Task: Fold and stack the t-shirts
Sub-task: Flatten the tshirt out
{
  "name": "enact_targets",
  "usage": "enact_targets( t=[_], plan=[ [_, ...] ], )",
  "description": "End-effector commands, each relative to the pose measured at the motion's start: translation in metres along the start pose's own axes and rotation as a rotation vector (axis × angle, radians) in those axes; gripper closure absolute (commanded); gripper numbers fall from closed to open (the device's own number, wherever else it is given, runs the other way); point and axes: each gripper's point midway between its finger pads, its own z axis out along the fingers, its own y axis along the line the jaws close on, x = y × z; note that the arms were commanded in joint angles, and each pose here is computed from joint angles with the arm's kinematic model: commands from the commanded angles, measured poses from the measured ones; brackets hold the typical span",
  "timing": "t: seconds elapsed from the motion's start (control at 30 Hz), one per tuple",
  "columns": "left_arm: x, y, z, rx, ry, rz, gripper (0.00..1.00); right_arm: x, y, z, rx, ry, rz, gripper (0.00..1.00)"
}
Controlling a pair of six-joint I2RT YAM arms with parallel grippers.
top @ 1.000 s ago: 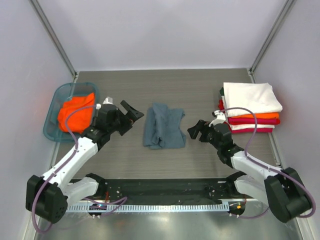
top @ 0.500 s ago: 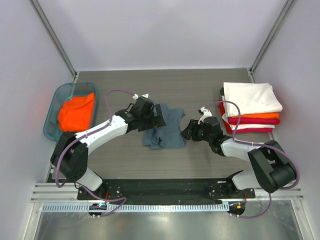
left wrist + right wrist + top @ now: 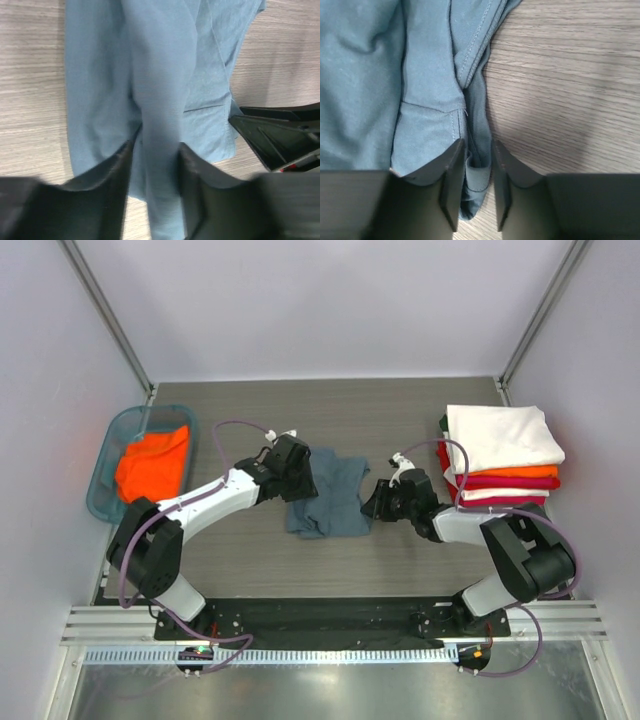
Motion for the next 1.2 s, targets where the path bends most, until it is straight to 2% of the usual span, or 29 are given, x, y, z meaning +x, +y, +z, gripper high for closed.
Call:
enact_targets(
  t=[0.0, 0.03, 0.07, 0.1, 0.17, 0.2, 0.23, 0.37, 0.43, 0.5, 0.53, 0.57, 0.6, 0.63, 0.67, 0.77, 0.8, 0.83, 0.87, 0.9, 0.97, 1.07, 1.1, 1.13, 1.17],
  plan=[
    [-0.019, -0.013, -0.006, 0.036, -0.062, 0.007, 0.66, -0.006, 0.01, 0.004, -0.034, 0.007, -0.008, 0.67],
    [-0.022, -0.013, -0.009, 0.038, -0.075, 0.009, 0.74, -0.006, 0.012, 0.004, -0.04, 0.011, -0.008, 0.72],
    [-0.024, -0.013, -0.01, 0.033, -0.084, 0.011, 0.9, -0.006, 0.013, 0.004, -0.047, 0.014, -0.009, 0.83],
    [-0.025, -0.01, -0.013, 0.021, -0.087, 0.015, 1.0, -0.004, 0.013, 0.004, -0.052, 0.022, -0.009, 0.89],
    [-0.043, 0.002, -0.027, -0.056, -0.165, 0.013, 1.0, -0.005, 0.013, 0.003, -0.047, 0.019, -0.009, 0.99],
    [-0.045, 0.017, -0.034, -0.118, -0.17, 0.008, 1.0, -0.008, 0.012, 0.002, -0.036, 0.007, -0.013, 0.99],
    [-0.057, 0.027, -0.047, -0.153, -0.225, -0.005, 1.0, -0.017, 0.011, -0.004, -0.016, -0.037, -0.019, 0.99],
    [-0.068, 0.072, -0.077, -0.225, -0.302, -0.088, 1.0, -0.038, 0.002, -0.025, 0.056, -0.168, -0.03, 0.99],
    [-0.064, 0.106, -0.085, -0.291, -0.321, -0.173, 1.0, -0.042, -0.005, -0.036, 0.095, -0.222, -0.026, 0.99],
    [-0.065, 0.14, -0.109, -0.373, -0.401, -0.276, 1.0, -0.061, -0.014, -0.055, 0.172, -0.336, -0.012, 0.99],
    [-0.054, 0.155, -0.107, -0.409, -0.398, -0.286, 0.86, -0.058, -0.023, -0.06, 0.205, -0.355, 0.001, 0.99],
    [-0.057, 0.16, -0.12, -0.4, -0.453, -0.308, 0.76, -0.07, -0.024, -0.074, 0.227, -0.428, 0.012, 0.99],
    [-0.054, 0.166, -0.124, -0.41, -0.468, -0.319, 0.57, -0.072, -0.025, -0.079, 0.229, -0.455, 0.019, 0.99],
    [-0.046, 0.173, -0.123, -0.42, -0.471, -0.33, 0.19, -0.068, -0.027, -0.084, 0.229, -0.468, 0.019, 0.99],
    [-0.045, 0.175, -0.126, -0.42, -0.485, -0.337, 0.12, -0.07, -0.027, -0.088, 0.225, -0.489, 0.016, 0.99],
    [-0.045, 0.171, -0.129, -0.387, -0.493, -0.323, 0.05, -0.073, -0.022, -0.099, 0.197, -0.538, 0.003, 0.97],
    [-0.045, 0.168, -0.128, -0.37, -0.484, -0.313, 0.05, -0.074, -0.022, -0.102, 0.195, -0.549, 0.005, 0.92],
    [-0.044, 0.158, -0.123, -0.33, -0.442, -0.273, 0.05, -0.073, -0.022, -0.102, 0.198, -0.548, 0.004, 0.84],
    [-0.046, 0.149, -0.119, -0.292, -0.425, -0.245, 0.07, -0.074, -0.022, -0.103, 0.196, -0.552, 0.0, 0.61],
    [-0.046, 0.142, -0.115, -0.272, -0.404, -0.223, 0.09, -0.075, -0.021, -0.103, 0.194, -0.558, 0.0, 0.54],
    [-0.044, 0.125, -0.104, -0.256, -0.35, -0.144, 0.1, -0.077, -0.021, -0.101, 0.202, -0.545, -0.001, 0.46],
    [-0.043, 0.103, -0.092, -0.269, -0.311, -0.037, 0.1, -0.085, -0.018, -0.097, 0.228, -0.509, -0.001, 0.45],
    [-0.041, 0.097, -0.088, -0.268, -0.299, -0.014, 0.11, -0.086, -0.017, -0.093, 0.232, -0.49, -0.006, 0.48],
    [-0.045, 0.086, -0.087, -0.253, -0.301, 0.003, 0.11, -0.09, -0.01, -0.086, 0.213, -0.456, -0.017, 0.55],
    [-0.04, 0.081, -0.076, -0.259, -0.271, 0.035, 0.11, -0.087, -0.01, -0.08, 0.218, -0.416, -0.022, 0.56]
  ],
)
